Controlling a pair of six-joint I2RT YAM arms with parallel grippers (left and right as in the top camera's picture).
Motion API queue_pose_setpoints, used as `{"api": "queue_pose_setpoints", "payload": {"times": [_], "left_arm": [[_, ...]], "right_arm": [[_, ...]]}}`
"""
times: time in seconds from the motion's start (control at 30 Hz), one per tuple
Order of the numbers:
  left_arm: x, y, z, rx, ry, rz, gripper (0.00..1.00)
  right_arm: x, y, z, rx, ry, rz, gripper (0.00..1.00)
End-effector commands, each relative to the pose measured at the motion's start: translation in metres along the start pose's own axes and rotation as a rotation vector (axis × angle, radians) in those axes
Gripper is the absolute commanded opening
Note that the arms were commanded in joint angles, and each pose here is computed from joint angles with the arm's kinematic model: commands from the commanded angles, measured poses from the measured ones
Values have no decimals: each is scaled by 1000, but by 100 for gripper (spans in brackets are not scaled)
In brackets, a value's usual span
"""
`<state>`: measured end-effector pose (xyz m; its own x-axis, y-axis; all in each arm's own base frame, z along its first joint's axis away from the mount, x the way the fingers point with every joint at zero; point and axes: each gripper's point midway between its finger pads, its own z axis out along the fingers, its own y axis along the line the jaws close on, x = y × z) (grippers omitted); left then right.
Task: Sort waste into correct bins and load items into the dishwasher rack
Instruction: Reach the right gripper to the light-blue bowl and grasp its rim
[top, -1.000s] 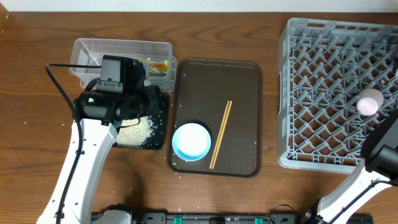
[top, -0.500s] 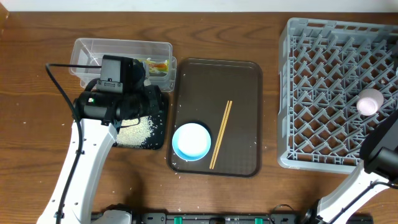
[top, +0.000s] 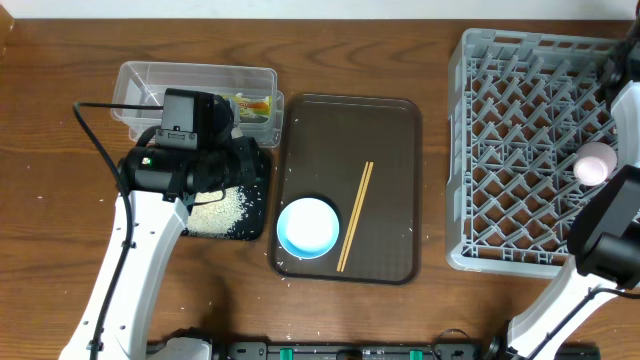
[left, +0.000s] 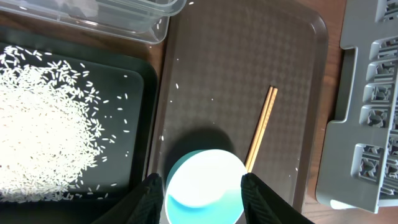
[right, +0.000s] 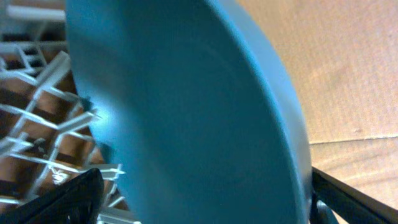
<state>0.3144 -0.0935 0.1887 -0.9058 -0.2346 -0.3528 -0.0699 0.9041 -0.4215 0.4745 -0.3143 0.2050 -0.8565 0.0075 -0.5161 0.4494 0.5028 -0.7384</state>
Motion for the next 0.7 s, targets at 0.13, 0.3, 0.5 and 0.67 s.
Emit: {"api": "queue_pose_setpoints", "payload": {"times": [0.13,0.3,0.5,0.67], "left_arm": [[-1,4,2,-16,0,-6,44],[-1,4,2,-17,0,-6,44],[3,12,1,-58,11,-13,44],[15,34,-2,-173,46,-30,44]], "right_arm": [[-52,-63,-95,-141,-237,217,99],[-53,-19,-173,-637,-300,283,97],[-29,65,-264,-1218,-198,233,84],[7,129,-324,-1374,-79,16,85]]}}
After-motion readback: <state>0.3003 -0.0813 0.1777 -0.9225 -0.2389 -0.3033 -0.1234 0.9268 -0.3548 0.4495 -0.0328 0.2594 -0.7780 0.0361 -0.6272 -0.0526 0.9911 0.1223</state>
